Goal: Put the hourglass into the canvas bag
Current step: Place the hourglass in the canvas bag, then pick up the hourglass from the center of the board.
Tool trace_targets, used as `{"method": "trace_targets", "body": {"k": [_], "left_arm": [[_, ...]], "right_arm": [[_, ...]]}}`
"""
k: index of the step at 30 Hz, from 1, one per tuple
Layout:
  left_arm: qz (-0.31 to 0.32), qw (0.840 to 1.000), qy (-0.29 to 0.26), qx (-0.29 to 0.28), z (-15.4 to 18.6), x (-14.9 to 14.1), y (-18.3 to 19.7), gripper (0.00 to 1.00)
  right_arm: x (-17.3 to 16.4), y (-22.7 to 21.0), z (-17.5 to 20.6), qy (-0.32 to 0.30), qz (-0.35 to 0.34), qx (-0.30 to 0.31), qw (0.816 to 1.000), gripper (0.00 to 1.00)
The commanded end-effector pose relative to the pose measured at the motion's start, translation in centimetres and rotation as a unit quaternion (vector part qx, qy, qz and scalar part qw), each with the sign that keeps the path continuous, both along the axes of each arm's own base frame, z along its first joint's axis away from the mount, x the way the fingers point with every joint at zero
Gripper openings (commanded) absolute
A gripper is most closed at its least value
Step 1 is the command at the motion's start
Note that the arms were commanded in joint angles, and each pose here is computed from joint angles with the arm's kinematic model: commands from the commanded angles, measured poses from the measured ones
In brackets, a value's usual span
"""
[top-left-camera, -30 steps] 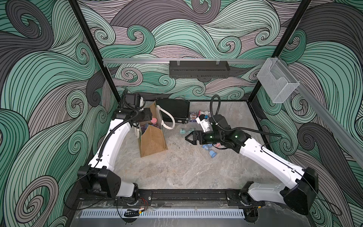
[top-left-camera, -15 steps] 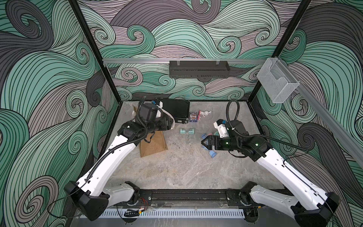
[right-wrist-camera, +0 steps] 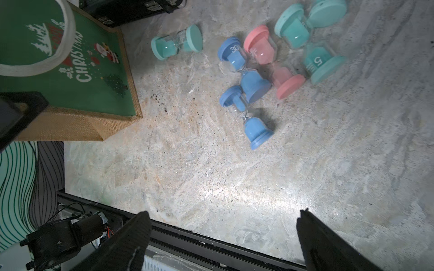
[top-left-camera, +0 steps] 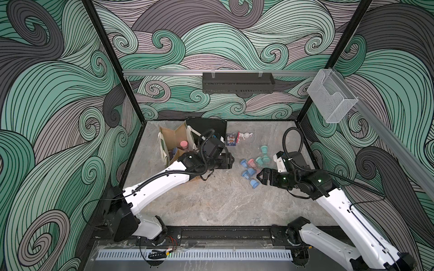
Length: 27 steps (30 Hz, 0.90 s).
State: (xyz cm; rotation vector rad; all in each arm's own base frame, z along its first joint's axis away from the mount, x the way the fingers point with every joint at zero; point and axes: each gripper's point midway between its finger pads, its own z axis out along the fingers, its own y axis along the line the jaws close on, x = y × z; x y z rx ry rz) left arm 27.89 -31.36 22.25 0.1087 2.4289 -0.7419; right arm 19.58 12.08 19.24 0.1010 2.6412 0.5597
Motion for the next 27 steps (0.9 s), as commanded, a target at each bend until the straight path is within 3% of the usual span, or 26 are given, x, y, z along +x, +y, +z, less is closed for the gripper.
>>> {"method": "trace_targets", "body": {"k": [1,12,27], "left_arm": [[0.041,0.998,0.023,-0.042,-1.2,0.8,-2.5,0.67],[0.090,0.986,0.127,-0.060,-7.6,0.9,-8.4,0.66],[0.191,0.965,0.170,-0.053,-13.7,2.3,-11.3,0.63]], "right_arm": [[-0.7,-1.7,-0.9,0.016,-0.026,-0.018,0.999,1.00],[-0.4,-2.9,-1.2,0.022,-0.039,-0.017,0.999,1.00],[0.9,-2.2,-1.8,0.031,-0.024,0.024,0.999,1.00]]}}
